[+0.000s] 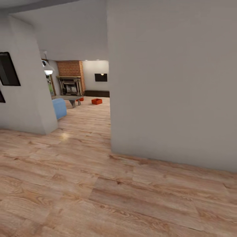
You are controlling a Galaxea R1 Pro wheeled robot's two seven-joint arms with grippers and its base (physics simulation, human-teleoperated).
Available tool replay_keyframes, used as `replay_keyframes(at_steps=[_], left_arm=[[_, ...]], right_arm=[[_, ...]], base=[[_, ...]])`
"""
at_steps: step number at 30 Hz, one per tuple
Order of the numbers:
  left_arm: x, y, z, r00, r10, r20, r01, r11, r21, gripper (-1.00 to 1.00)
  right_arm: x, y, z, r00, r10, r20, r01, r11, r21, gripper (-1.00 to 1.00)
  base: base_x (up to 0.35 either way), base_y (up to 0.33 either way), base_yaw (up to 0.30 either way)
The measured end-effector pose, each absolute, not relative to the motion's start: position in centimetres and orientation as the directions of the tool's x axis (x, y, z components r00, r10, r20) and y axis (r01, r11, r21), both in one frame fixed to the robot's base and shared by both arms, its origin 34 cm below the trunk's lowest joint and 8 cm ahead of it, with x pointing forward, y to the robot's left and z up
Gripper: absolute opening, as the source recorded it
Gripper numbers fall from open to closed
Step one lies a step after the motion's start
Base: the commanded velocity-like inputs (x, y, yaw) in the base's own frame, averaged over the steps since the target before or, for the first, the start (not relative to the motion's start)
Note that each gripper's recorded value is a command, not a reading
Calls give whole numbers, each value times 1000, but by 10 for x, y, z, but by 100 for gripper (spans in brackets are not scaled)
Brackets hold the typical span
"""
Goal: Move the two storage containers from the living room to the garage. In the garage, place one container on the floor and stack the other container on top of it (either order is fine).
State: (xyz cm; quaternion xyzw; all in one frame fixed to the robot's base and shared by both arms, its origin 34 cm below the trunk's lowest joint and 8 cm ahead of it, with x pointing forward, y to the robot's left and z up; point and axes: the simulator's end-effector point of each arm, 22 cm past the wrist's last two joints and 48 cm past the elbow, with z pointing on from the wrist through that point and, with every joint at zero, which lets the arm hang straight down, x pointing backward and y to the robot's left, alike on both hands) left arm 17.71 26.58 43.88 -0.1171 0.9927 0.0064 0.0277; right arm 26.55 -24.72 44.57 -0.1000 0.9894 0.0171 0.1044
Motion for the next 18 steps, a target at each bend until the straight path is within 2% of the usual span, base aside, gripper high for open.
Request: replay_keyframes(at_steps=[18], left_arm=[[177,266,439,-971,-233,-56,-233,972,6,100]], right_arm=[[266,-248,446,-959,-190,-211,-197,980,13,100]], base=[[323,0,299]])
